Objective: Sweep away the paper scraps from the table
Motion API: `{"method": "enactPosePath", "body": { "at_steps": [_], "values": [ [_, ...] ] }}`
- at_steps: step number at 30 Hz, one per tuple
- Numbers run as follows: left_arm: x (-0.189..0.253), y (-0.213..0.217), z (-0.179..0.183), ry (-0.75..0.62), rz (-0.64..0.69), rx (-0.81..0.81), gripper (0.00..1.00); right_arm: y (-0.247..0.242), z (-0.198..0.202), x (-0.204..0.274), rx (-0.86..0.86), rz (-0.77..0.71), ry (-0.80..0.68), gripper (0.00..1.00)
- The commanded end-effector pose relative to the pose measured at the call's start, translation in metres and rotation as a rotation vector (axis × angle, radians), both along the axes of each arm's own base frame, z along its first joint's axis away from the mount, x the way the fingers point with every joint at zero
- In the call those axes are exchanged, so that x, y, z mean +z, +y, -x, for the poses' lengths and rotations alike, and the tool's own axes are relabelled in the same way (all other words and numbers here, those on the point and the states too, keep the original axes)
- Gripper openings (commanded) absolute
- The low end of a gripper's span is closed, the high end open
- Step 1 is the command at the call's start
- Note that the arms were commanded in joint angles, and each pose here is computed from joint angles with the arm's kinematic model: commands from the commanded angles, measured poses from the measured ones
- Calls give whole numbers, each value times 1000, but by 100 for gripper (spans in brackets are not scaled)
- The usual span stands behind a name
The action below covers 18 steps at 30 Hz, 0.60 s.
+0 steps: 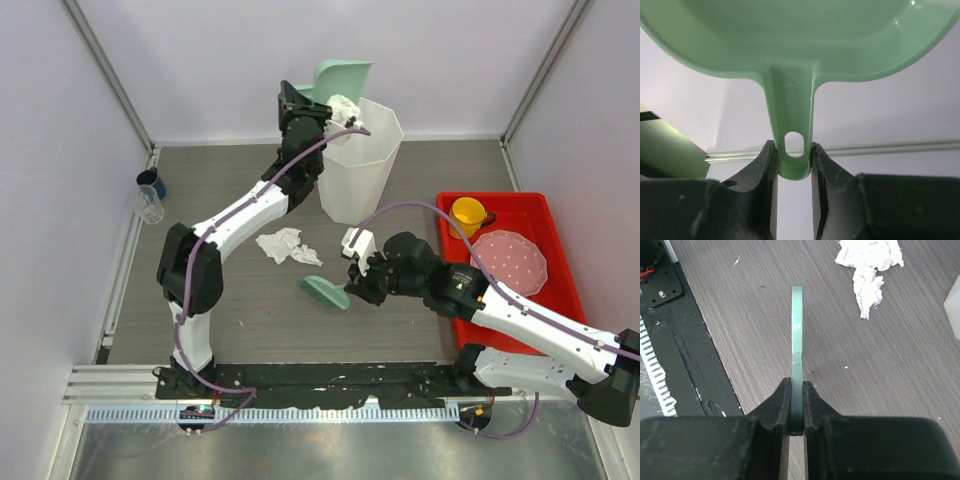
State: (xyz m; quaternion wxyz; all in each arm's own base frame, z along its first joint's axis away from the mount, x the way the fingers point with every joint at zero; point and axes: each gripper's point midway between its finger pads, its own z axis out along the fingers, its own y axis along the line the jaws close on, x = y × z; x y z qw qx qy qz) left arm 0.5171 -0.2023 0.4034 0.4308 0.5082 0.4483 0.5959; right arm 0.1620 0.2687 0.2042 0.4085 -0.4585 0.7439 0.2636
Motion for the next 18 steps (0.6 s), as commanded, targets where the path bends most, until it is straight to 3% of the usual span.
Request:
{"method": "enactPosePath", "body": {
  "at_steps": [1,9,13,14,16,17,18],
  "values": [
    [113,2,38,-423,-161,24,0,14,-3,30,30,-92,-47,1],
    [99,-2,44,-432,-215,-28,0,12,-3,25,28,-83,-47,1],
    [103,15,45,-441,-138,11,0,12,-4,27,16,-90,-45,1],
    [104,25,45,-420,-96,48,0,11,-5,28,8,-92,-48,1],
    [123,53,56,-423,121,80,0,8,-9,30,-29,-93,-56,1],
    [105,63,50,-297,163,119,0,7,-11,31,-44,-92,-60,1],
    [105,79,51,-286,375,110,0,6,-15,32,-65,-92,-63,1]
  ]
}}
